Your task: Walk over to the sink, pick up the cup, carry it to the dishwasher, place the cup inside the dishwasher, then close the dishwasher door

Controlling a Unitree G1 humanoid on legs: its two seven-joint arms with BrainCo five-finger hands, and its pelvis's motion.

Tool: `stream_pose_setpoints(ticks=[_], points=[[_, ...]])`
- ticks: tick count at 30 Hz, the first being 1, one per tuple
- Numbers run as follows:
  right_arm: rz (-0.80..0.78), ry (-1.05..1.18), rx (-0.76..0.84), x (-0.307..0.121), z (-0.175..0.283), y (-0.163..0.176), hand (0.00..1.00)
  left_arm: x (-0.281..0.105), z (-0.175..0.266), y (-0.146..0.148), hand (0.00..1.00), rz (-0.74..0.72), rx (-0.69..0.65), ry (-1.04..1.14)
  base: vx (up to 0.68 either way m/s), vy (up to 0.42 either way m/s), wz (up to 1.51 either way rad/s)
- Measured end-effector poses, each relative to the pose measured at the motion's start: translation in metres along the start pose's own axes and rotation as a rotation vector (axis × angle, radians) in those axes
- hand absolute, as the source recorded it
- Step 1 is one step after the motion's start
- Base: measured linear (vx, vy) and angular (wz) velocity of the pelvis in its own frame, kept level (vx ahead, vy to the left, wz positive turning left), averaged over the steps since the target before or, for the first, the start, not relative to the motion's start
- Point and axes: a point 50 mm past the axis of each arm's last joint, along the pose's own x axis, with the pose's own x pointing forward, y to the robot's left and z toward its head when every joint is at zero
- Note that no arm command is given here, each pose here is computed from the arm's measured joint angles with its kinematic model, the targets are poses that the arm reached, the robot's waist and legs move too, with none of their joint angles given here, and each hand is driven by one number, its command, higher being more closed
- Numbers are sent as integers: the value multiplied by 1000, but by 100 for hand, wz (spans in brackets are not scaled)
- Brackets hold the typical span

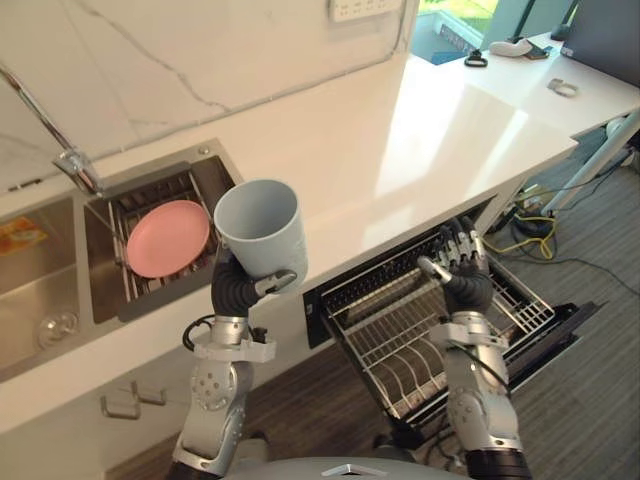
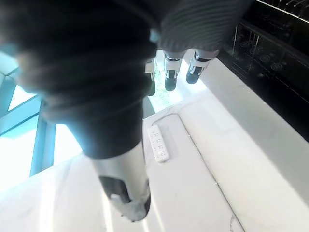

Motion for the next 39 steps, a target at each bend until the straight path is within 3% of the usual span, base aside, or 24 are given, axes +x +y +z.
stream_pose_setpoints(ticks=[5,14,20,24,29,35,39], points=[[-32,-23,-3,7,2,6,0,0,-4,-1,100,1,3,15,28,61,-3],[-147,9,50,-26,-1,1,0,-6,-12,-4,100,-80,52,65,-84,98,-43],[60,-47,67,8,2,43,0,1,-1,13,100,33,131,7,-125,30,-101],[112,4,67,11,-7,53,0,5,-2,16,100,96,135,10,-100,-96,-81],[127,78,-16,10,-9,38,0,1,-11,-2,100,72,153,50,-181,-102,0],[204,37,78,14,1,50,0,6,-4,-4,100,143,252,-17,-99,-44,0],[356,-49,138,20,20,80,0,21,0,-7,100,203,368,-68,20,-1,1]])
